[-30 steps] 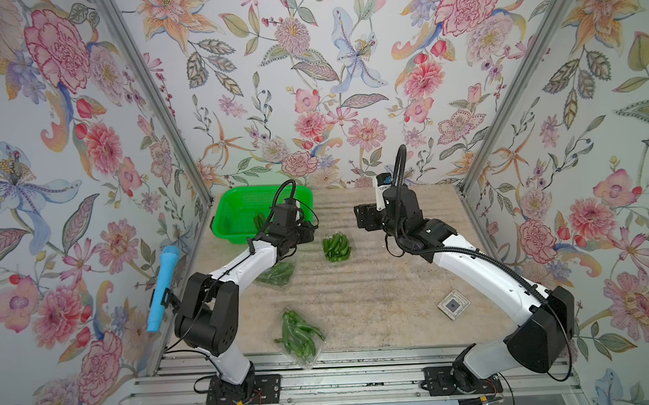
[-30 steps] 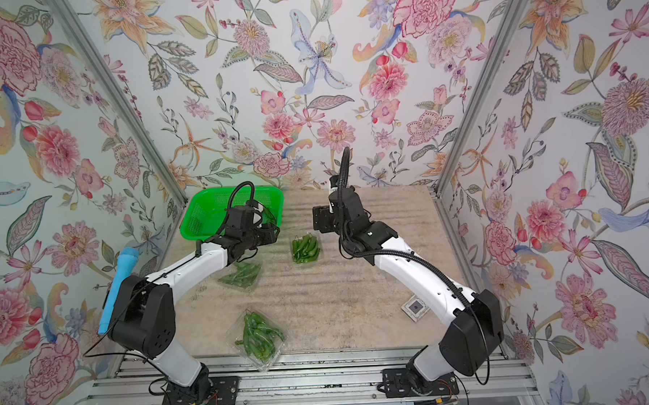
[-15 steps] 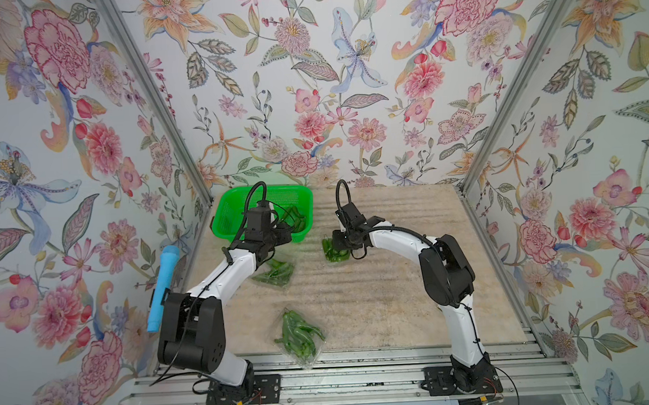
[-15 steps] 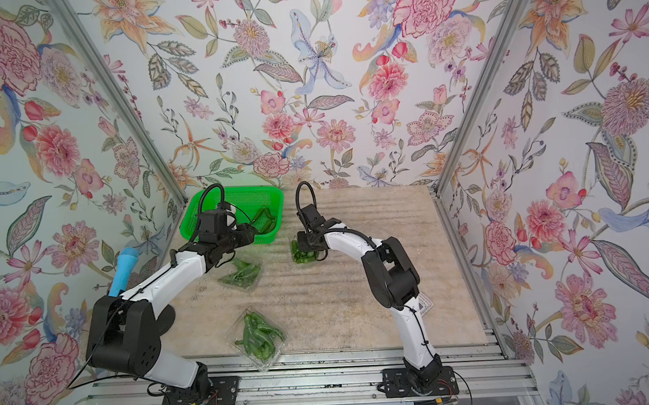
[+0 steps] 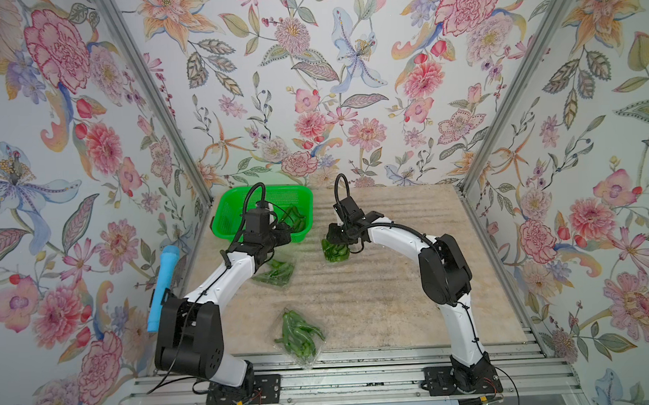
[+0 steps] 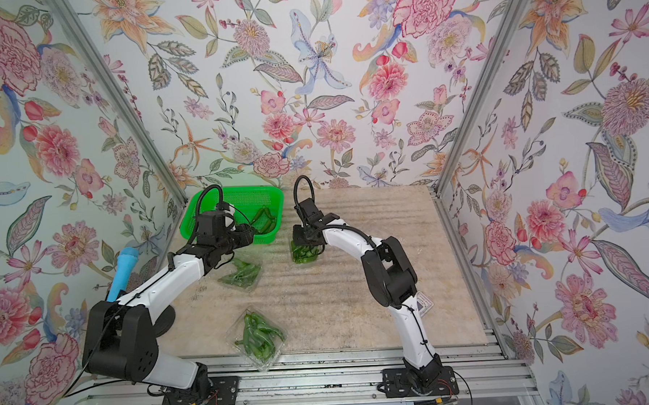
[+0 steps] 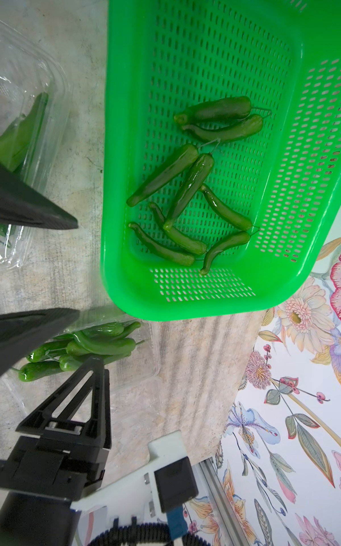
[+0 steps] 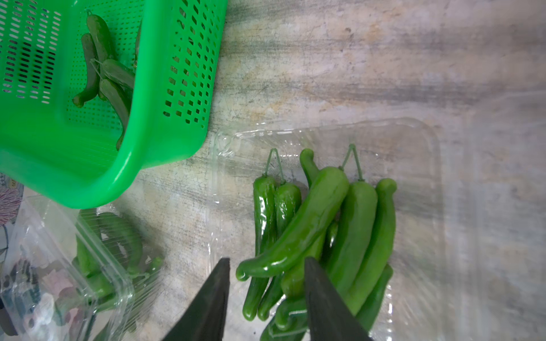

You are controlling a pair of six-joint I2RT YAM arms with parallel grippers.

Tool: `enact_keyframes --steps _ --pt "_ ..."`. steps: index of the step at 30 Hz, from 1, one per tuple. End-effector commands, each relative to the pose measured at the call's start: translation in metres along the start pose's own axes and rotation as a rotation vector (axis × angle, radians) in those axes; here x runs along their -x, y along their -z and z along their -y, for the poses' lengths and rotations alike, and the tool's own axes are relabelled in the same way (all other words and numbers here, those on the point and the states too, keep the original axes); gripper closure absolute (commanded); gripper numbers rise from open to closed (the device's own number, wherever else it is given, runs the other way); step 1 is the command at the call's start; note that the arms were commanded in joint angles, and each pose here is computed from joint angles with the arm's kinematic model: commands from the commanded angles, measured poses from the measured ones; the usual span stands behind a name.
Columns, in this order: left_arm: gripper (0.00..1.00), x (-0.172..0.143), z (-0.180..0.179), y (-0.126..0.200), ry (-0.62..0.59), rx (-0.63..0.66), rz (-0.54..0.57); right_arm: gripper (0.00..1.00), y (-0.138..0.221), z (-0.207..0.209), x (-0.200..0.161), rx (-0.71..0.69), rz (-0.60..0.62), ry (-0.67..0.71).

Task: Take small green peppers out of containers
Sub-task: Pick up the green pepper from the packing box.

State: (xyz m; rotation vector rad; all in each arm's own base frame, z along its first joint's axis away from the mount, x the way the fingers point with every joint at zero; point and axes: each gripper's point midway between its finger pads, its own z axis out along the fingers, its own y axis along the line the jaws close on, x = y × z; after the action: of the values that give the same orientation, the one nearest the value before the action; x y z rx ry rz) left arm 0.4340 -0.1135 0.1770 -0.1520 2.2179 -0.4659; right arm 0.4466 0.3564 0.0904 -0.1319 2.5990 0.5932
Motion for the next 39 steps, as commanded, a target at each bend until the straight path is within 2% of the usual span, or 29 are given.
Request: enact_keyframes --steps 1,21,34,39 --pt "0.54 0.004 0.001 0.004 -0.018 -0.018 0.019 0.57 -0.009 0.019 0.005 -0.037 -0.005 -0.065" --pt "0.53 0.006 -0.006 0.003 -0.011 -0.018 0.027 0.64 -0.038 0.017 0.000 -0.013 -0.059 -0.131" --pt "0.53 0.004 -0.005 0.000 -0.013 -0.031 0.020 0.61 -0.040 0.019 -0.019 -0.046 -0.123 -0.117" --pt "0.53 0.005 -0.005 0.000 -0.011 -0.036 0.024 0.67 -0.042 0.021 -0.028 -0.054 -0.152 -0.117"
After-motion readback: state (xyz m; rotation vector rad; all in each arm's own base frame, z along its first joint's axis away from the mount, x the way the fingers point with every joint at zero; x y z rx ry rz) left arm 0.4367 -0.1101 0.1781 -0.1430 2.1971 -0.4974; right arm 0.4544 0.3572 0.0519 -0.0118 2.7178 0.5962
